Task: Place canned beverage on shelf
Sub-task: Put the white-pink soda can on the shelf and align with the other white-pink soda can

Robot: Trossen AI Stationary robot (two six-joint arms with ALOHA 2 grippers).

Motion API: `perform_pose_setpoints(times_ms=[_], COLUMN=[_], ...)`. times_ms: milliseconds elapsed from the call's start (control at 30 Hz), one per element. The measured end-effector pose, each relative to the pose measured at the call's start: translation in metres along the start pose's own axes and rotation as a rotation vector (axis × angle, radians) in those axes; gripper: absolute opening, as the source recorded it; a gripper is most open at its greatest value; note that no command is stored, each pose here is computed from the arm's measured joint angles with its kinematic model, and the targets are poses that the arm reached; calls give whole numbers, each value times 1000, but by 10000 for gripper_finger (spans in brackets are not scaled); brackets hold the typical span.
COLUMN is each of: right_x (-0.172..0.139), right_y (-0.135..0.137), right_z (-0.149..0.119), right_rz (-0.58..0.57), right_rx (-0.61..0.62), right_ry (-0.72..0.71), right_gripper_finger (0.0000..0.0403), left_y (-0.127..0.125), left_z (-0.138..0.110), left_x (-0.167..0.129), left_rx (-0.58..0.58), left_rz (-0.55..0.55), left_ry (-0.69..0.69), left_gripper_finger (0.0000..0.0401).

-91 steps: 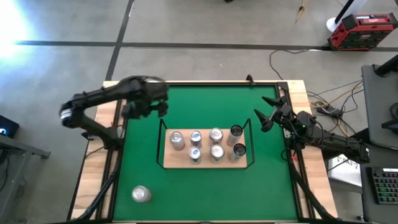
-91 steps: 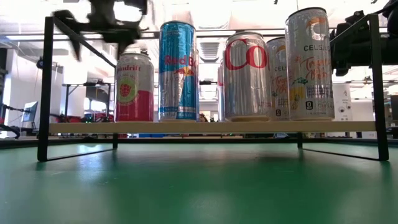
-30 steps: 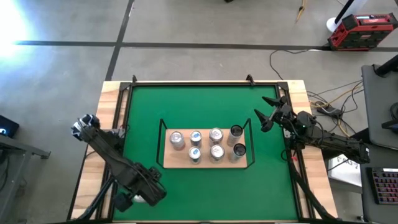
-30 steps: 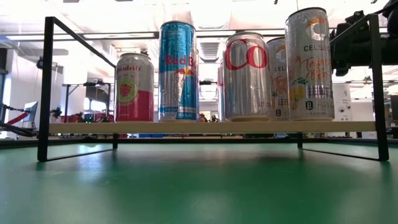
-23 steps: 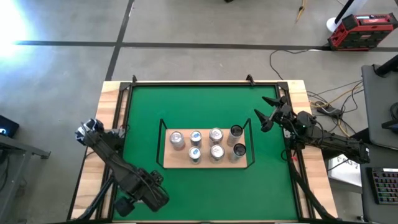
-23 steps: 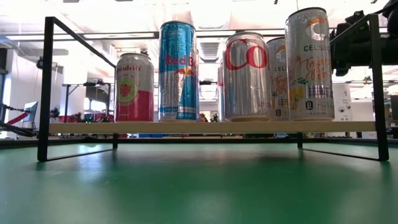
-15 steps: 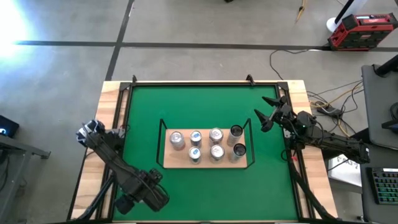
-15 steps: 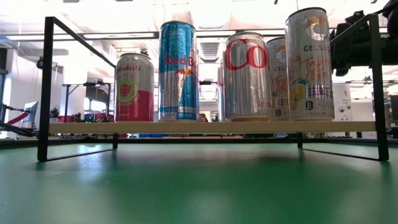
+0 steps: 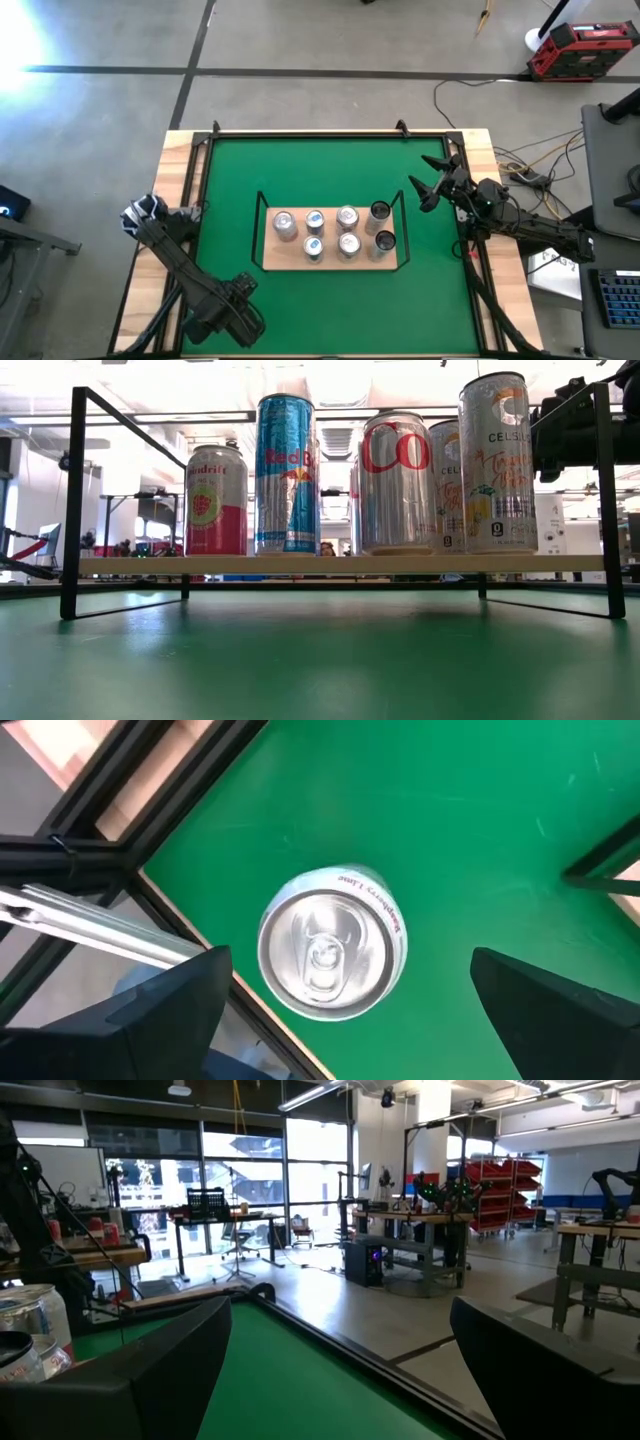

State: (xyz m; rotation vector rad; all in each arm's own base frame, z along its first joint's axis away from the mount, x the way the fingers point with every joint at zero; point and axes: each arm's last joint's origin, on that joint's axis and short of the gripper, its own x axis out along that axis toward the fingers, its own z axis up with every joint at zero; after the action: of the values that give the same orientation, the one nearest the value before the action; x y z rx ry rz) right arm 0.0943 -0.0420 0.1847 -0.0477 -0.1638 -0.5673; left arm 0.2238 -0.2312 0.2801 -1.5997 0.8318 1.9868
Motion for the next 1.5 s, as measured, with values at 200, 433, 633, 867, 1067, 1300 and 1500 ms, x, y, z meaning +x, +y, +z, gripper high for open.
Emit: perform_pose_setpoints(times_ms=[200,433,633,867,1067,1300,1500], right_x=[0,0,0,0,0,0,0], right_y=[0,0,0,0,0,0,0], right_z=[0,0,0,0,0,0,0], right_rz=[0,0,0,0,0,0,0], right_rx=[0,-2,0,-1,-2,0,0], right_ry=[0,0,0,0,0,0,1], right_gripper_finger=[368,368,368,368,368,368,368], left_y=[6,20,18,16,16,17,17], left_z=[-3,-5,-7,-17,-25,-25,-23], left_x=[4,19,24,39,47,48,48], left_rx=[25,74,74,74,74,78,84], left_rz=[-3,-10,-19,-27,-28,-28,-36], left_ry=[22,24,29,16,15,10,-4], left_gripper_finger=[393,393,393,393,393,393,393])
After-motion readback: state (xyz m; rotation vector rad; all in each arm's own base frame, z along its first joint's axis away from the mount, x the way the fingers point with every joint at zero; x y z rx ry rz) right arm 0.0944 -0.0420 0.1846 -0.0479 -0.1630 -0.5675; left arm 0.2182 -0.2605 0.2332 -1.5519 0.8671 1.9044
